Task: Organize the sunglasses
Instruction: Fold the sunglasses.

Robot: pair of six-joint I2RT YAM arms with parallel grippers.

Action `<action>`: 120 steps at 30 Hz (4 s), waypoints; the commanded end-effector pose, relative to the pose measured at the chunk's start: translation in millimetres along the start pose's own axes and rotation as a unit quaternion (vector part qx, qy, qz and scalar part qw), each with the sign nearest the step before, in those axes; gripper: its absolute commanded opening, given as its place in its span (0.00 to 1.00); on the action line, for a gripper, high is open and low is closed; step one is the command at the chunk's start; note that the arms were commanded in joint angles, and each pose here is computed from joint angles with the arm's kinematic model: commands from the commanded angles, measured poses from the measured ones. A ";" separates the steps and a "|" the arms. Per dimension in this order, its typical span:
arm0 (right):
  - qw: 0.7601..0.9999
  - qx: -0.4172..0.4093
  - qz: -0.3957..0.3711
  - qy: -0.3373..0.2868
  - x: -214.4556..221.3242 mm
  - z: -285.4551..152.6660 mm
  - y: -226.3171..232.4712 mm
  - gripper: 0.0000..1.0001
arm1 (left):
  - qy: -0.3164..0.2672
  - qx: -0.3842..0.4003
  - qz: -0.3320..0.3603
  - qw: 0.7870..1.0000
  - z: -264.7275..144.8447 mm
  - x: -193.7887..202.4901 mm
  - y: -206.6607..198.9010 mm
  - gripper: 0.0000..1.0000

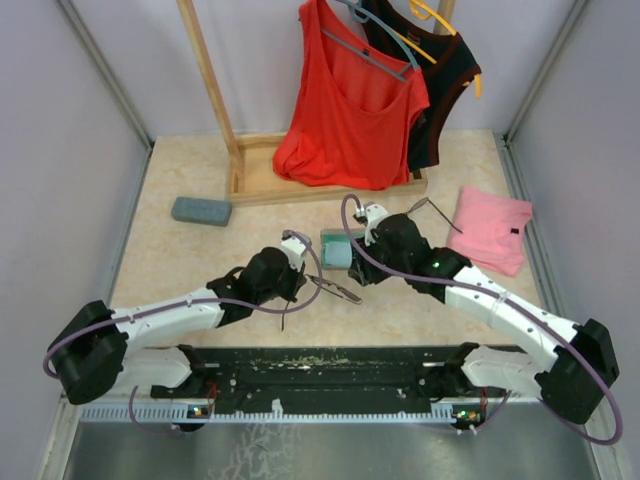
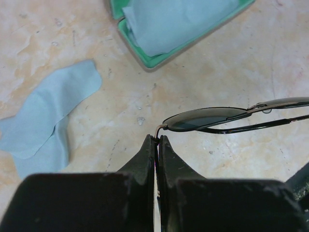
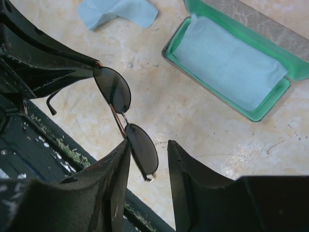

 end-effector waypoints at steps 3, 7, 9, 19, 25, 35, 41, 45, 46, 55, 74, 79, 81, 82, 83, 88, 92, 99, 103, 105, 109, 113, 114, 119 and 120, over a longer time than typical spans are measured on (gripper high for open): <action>0.997 -0.064 -0.036 0.031 -6.5 7.8 18.4 0.38 | -0.049 0.052 0.047 0.996 -1.9 -30.6 -19.6 0.00; 0.994 -0.093 -0.034 0.048 -1.3 17.0 26.7 0.38 | -0.050 0.056 0.053 0.996 -2.1 -31.3 -21.6 0.00; 0.993 -0.100 -0.033 0.055 0.4 21.0 28.7 0.38 | -0.050 0.058 0.055 0.996 -2.4 -31.5 -22.5 0.00; 0.991 -0.104 -0.035 0.076 9.7 34.0 26.7 0.37 | -0.044 0.073 0.067 0.994 0.3 -29.8 -30.0 0.00; 0.989 -0.109 -0.038 0.092 16.0 37.7 26.4 0.37 | -0.042 0.074 0.070 0.994 1.5 -29.6 -30.2 0.00; 0.990 -0.091 -0.043 0.102 20.0 42.7 18.7 0.30 | -0.040 0.080 0.072 0.993 2.6 -28.5 -32.7 0.00; 0.990 -0.072 -0.049 0.108 21.6 45.8 11.3 0.32 | -0.040 0.082 0.074 0.993 2.5 -28.7 -33.4 0.00; 0.992 -0.062 -0.056 0.099 17.7 43.5 8.5 0.32 | -0.038 0.081 0.075 0.993 2.8 -27.2 -32.8 0.00; 0.992 -0.062 -0.056 0.094 15.7 42.0 8.9 0.33 | -0.038 0.081 0.075 0.993 3.0 -27.1 -32.8 0.00; 0.986 -0.115 -0.066 0.099 18.0 38.8 25.0 0.35 | -0.034 0.085 0.077 0.993 4.2 -26.1 -34.3 0.00; 0.984 -0.135 -0.065 0.098 20.9 32.2 30.1 0.38 | -0.031 0.080 0.075 0.994 4.8 -26.7 -32.9 0.00; 0.985 -0.135 -0.056 0.095 23.7 28.6 30.1 0.38 | -0.031 0.078 0.072 0.994 4.4 -26.5 -32.4 0.00; 0.984 -0.140 -0.049 0.097 26.3 27.8 31.1 0.38 | -0.031 0.079 0.071 0.994 4.2 -26.8 -33.0 0.00; 0.984 -0.140 -0.047 0.097 27.2 28.0 30.9 0.38 | -0.032 0.079 0.070 0.994 4.1 -27.1 -32.9 0.00; 0.984 -0.141 -0.044 0.097 28.2 27.8 31.1 0.38 | -0.031 0.079 0.070 0.994 4.3 -26.7 -32.9 0.00; 0.983 -0.145 -0.038 0.107 36.3 29.3 29.6 0.38 | -0.034 0.077 0.069 0.994 4.6 -29.0 -32.5 0.00; 0.983 -0.143 -0.037 0.110 39.4 32.8 27.6 0.37 | -0.034 0.079 0.071 0.994 4.9 -29.9 -33.1 0.00; 0.984 -0.131 -0.038 0.116 41.1 41.0 22.6 0.36 | -0.033 0.080 0.071 0.994 4.6 -29.6 -33.6 0.00; 0.984 -0.129 -0.039 0.116 41.5 43.1 21.5 0.34 | -0.034 0.083 0.071 0.993 4.8 -30.0 -34.4 0.00; 0.984 -0.128 -0.039 0.116 41.6 44.0 21.2 0.33 | -0.033 0.084 0.072 0.993 4.9 -29.7 -34.7 0.00; 0.984 -0.126 -0.039 0.117 41.8 45.7 20.6 0.31 | -0.033 0.086 0.072 0.993 4.8 -29.3 -35.3 0.00; 0.984 -0.127 -0.038 0.119 42.2 47.3 20.6 0.29 | -0.032 0.086 0.071 0.993 5.0 -29.3 -35.5 0.00; 0.984 -0.128 -0.038 0.121 42.8 47.7 20.8 0.28 | -0.032 0.086 0.072 0.993 5.0 -29.1 -35.5 0.00; 0.983 -0.127 -0.038 0.124 44.3 48.5 20.0 0.27 | -0.030 0.087 0.070 0.993 5.3 -29.8 -35.9 0.00; 0.983 -0.127 -0.038 0.124 44.4 48.4 20.0 0.26 | -0.029 0.087 0.070 0.993 5.4 -30.1 -35.9 0.00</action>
Point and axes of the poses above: each gripper's point midway between its finger pads, its own z axis out along the fingers, its own y axis along the line the jaws close on, x = y × z, the point moved 1 cm from there along -z, back along the fingers, and after that the axes turned 13 degrees about z, right-handed, at the moved point
